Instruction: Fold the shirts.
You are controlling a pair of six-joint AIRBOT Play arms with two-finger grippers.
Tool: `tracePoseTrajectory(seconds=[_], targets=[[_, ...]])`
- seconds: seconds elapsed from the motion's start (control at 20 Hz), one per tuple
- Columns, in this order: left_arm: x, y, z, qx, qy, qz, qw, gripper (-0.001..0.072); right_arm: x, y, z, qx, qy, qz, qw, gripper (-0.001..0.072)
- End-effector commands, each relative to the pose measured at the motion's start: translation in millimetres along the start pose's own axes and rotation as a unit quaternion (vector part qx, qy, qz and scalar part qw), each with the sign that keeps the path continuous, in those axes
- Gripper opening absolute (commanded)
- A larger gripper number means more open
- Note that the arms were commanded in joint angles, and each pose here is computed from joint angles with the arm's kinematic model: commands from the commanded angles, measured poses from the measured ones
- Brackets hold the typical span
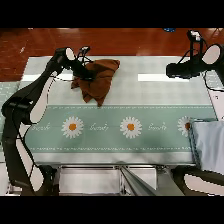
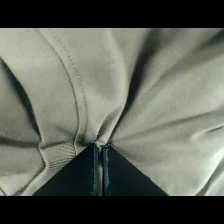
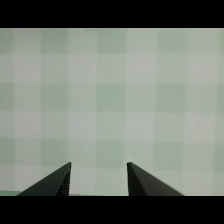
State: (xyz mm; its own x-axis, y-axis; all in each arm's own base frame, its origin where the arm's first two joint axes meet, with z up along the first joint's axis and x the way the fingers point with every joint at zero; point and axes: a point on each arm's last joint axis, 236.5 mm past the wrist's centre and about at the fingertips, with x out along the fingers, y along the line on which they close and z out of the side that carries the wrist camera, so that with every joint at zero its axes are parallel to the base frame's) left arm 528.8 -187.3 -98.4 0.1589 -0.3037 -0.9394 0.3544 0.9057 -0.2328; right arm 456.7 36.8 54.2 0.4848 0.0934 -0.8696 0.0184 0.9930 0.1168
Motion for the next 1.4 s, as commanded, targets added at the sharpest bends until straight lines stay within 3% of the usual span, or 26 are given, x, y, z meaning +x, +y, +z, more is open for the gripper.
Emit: tracePoseTrajectory(seconds=[0.0, 0.5, 0.9, 1.15, 1.35], targets=[[-47.3, -10.1, 33.5, 0.017, -0.055, 0.004, 0.998, 0.0019, -0.8, 8.4, -3.0, 0.009, 0.007, 0.017, 1.0, 0.0411], [-299.6, -75.8, 97.7, 0.057, -0.336, 0.009, 0.94, 0.0019, -86.0, 28.2, 16.9, -0.001, -0.079, 0.052, 0.996, 0.0411], [-514.8, -157.2, 66.5, 0.093, -0.555, -0.046, 0.825, 0.0019, -197.1, 36.4, 4.7, -0.034, -0.165, 0.061, 0.984, 0.0411], [-608.5, -213.7, 20.9, 0.131, -0.646, -0.076, 0.748, 0.0019, -236.6, 38.6, -6.4, -0.043, -0.199, 0.064, 0.977, 0.0411], [-628.8, -262.7, -16.6, 0.166, -0.651, -0.125, 0.73, 0.0019, -241.0, 38.3, -18.7, -0.053, -0.185, 0.062, 0.979, 0.0411]])
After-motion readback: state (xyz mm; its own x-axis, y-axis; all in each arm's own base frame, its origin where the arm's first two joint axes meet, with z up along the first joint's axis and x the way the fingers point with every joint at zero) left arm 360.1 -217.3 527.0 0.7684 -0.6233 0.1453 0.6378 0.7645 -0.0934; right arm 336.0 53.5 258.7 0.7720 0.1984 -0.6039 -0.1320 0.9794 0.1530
